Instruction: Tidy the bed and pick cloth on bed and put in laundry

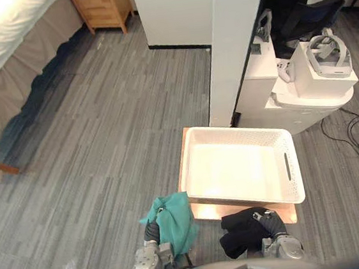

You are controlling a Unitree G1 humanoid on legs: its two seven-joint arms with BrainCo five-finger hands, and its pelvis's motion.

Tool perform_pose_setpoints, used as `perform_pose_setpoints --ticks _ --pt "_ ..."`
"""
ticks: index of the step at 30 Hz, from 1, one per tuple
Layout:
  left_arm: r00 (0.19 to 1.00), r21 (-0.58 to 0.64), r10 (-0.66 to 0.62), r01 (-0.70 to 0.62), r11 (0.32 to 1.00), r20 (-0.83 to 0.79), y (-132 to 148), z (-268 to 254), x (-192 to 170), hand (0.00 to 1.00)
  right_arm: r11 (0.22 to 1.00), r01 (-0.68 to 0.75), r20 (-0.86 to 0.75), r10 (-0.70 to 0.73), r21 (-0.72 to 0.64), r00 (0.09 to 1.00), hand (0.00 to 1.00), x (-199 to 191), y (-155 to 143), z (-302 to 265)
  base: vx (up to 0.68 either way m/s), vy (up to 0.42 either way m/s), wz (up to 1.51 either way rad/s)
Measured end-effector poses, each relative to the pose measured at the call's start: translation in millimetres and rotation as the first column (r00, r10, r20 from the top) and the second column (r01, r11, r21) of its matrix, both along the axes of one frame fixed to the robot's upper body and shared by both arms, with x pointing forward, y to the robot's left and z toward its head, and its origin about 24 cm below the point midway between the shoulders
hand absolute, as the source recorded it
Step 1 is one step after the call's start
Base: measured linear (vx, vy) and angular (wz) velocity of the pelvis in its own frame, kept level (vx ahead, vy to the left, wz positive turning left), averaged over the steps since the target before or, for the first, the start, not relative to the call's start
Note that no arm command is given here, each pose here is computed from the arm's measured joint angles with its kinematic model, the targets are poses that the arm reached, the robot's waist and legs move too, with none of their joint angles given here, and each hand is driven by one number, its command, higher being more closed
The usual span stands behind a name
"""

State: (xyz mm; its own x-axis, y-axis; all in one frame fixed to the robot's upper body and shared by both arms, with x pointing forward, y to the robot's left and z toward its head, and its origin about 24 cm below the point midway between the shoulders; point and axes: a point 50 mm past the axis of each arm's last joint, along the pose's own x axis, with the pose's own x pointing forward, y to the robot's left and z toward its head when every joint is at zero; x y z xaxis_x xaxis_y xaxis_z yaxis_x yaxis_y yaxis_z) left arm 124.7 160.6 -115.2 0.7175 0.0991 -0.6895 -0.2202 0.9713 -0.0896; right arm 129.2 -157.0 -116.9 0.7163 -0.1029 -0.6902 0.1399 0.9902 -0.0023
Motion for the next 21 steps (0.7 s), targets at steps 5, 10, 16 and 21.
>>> perform_pose_setpoints --ticks 5,10,16,21 --pt "0.997 0.028 -0.055 0.056 0.998 -0.048 -1 -8 -3 1.00 0.999 -0.029 0.008 0.029 0.014 1.000 1.00 8 9 0 -0.04 -0.014 -0.36" --pt "0.998 0.060 -0.039 0.042 0.997 -0.047 9 -7 -2 1.00 0.999 -0.044 0.021 0.044 0.013 0.999 1.00 12 11 2 -0.08 -0.025 -0.31" --pt "0.998 0.059 0.013 -0.010 0.998 -0.055 17 -7 -9 1.00 0.995 -0.100 0.063 0.098 0.023 0.993 1.00 23 20 8 -0.09 -0.056 -0.38" --pt "0.995 -0.002 0.094 -0.094 0.996 -0.024 14 -3 -10 1.00 0.993 -0.121 0.132 0.121 -0.006 0.984 1.00 31 13 21 -0.07 -0.115 -0.21"
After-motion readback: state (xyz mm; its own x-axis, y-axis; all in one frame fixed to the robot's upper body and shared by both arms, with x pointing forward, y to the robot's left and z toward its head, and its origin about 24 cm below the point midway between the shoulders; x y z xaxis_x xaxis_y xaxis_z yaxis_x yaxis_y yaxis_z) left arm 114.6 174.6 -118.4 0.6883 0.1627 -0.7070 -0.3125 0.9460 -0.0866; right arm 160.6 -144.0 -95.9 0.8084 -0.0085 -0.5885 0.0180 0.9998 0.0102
